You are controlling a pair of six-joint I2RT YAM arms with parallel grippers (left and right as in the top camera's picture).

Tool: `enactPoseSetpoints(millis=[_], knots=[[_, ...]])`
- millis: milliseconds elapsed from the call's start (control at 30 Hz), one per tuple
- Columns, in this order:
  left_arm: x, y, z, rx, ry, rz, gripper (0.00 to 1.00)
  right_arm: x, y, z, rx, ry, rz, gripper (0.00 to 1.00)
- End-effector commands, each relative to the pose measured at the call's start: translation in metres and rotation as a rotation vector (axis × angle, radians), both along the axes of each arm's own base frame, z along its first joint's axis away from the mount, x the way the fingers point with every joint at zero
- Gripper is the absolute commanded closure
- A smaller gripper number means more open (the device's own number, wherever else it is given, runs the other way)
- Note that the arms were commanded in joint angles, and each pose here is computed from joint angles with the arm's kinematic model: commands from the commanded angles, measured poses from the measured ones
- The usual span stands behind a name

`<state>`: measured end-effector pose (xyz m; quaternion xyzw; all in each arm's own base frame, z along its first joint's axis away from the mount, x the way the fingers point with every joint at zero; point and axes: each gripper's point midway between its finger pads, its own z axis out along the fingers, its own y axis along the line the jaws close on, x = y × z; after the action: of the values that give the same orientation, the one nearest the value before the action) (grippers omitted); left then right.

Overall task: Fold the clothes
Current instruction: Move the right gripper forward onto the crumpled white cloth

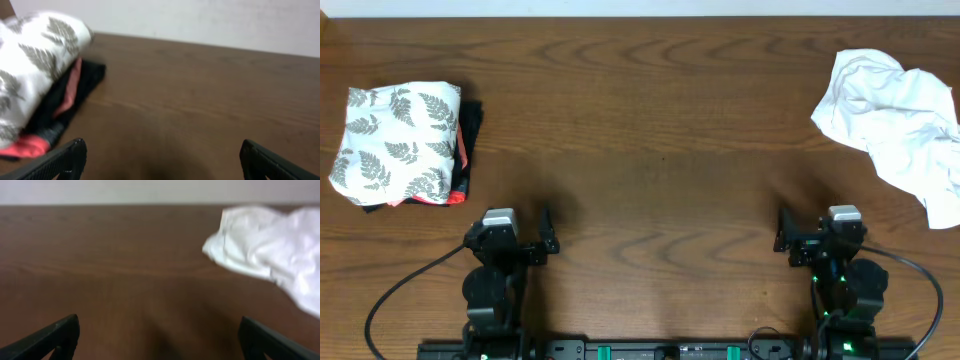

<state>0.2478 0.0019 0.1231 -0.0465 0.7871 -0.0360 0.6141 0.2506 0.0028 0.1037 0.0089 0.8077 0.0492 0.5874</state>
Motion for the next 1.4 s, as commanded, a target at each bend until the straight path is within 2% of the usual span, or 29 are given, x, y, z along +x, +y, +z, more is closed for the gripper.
enactPoseSetpoints(millis=[0, 167, 433, 567, 667, 800, 1267, 1367], knots=[[0.0, -0.01, 0.004, -0.066, 0.033, -0.045, 0.02, 0.004, -0.005, 0.009, 0.048, 0.026, -0.039, 0.01], [0.001, -0.013, 0.025, -0.075, 0.107, -0.059, 0.02, 0.01, -0.006, 0.021, 0.058, 0.133, -0.041, 0.01], [-0.001, -0.013, 0.056, -0.088, 0.348, -0.05, 0.02, 0.023, -0.007, 0.038, 0.08, 0.384, -0.046, 0.01], [-0.004, -0.025, 0.074, -0.126, 0.464, -0.108, 0.02, 0.031, -0.006, 0.048, 0.096, 0.49, -0.038, 0.01], [-0.007, -0.04, 0.087, -0.174, 0.507, -0.186, 0.02, 0.038, -0.007, 0.056, 0.099, 0.505, -0.037, 0.01], [-0.009, -0.051, 0.102, -0.202, 0.491, -0.245, 0.02, 0.043, -0.005, 0.063, 0.105, 0.489, -0.025, 0.01], [-0.008, -0.048, 0.103, -0.221, 0.493, -0.214, 0.02, 0.044, -0.01, 0.063, 0.09, 0.488, -0.051, 0.01], [-0.004, -0.045, 0.1, -0.232, 0.529, -0.186, 0.02, 0.044, -0.023, 0.065, 0.099, 0.493, -0.146, 0.01]])
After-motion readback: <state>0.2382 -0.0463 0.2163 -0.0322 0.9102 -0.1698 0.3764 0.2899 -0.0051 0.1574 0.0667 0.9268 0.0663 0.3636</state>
